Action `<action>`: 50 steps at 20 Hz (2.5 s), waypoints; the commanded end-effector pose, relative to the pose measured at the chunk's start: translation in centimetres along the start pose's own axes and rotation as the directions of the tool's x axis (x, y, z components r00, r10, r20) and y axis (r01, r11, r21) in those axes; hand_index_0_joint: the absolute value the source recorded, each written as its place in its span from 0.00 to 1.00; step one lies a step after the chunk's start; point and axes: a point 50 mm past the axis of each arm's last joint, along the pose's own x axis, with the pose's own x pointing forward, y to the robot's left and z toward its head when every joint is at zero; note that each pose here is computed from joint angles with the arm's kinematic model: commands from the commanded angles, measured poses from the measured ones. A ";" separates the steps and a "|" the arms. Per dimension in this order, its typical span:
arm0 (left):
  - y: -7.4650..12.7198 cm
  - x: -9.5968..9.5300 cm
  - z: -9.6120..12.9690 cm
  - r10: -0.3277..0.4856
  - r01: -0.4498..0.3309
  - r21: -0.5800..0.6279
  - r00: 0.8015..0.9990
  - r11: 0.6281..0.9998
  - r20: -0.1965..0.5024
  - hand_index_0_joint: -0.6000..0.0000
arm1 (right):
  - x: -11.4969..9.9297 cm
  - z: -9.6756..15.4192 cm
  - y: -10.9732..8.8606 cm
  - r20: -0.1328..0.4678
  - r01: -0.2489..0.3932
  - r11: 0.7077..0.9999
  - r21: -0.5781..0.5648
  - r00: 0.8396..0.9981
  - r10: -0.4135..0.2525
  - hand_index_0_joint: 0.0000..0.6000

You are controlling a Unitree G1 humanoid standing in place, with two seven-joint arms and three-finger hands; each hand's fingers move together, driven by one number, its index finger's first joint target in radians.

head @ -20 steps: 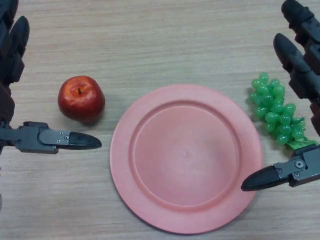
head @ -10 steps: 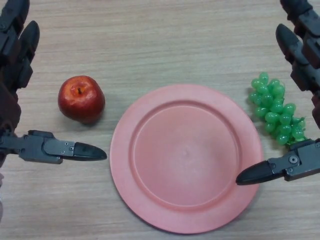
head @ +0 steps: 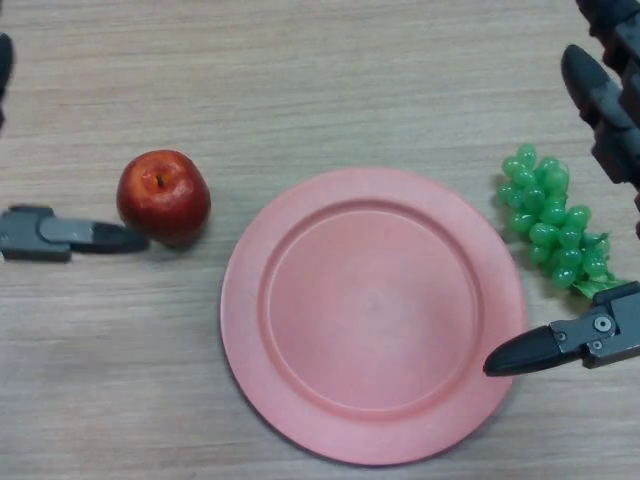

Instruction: Pick up the red apple and place it on the plate

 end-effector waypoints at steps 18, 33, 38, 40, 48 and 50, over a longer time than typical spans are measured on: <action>-4.1 3.9 -5.1 -0.077 0.045 0.329 0.993 0.943 0.086 0.00 | -3.5 2.8 -2.8 0.256 0.099 0.994 -0.052 0.963 -0.083 0.00; -11.2 -1.7 3.0 -0.338 0.336 0.033 0.930 0.941 0.143 0.00 | -4.4 3.5 -3.6 0.273 0.095 0.995 -0.013 0.958 -0.088 0.00; -14.1 -1.7 1.7 -0.402 0.404 -0.001 0.910 0.915 0.105 0.00 | -5.2 3.4 -4.2 0.284 0.149 0.989 -0.023 0.949 -0.137 0.00; -14.9 -1.5 1.0 -0.410 0.413 -0.013 0.908 0.911 0.092 0.00 | -5.4 3.6 -4.5 0.299 0.168 0.985 -0.023 0.942 -0.154 0.00; -15.0 -1.0 0.9 -0.462 0.459 0.056 0.884 0.887 0.073 1.00 | -5.6 3.8 -5.2 0.330 0.201 0.980 -0.005 0.925 -0.188 0.00; -13.7 -1.2 3.1 -0.463 0.449 0.128 0.879 0.885 0.118 1.00 | -5.6 3.9 -5.4 0.332 0.206 0.979 -0.001 0.923 -0.194 0.00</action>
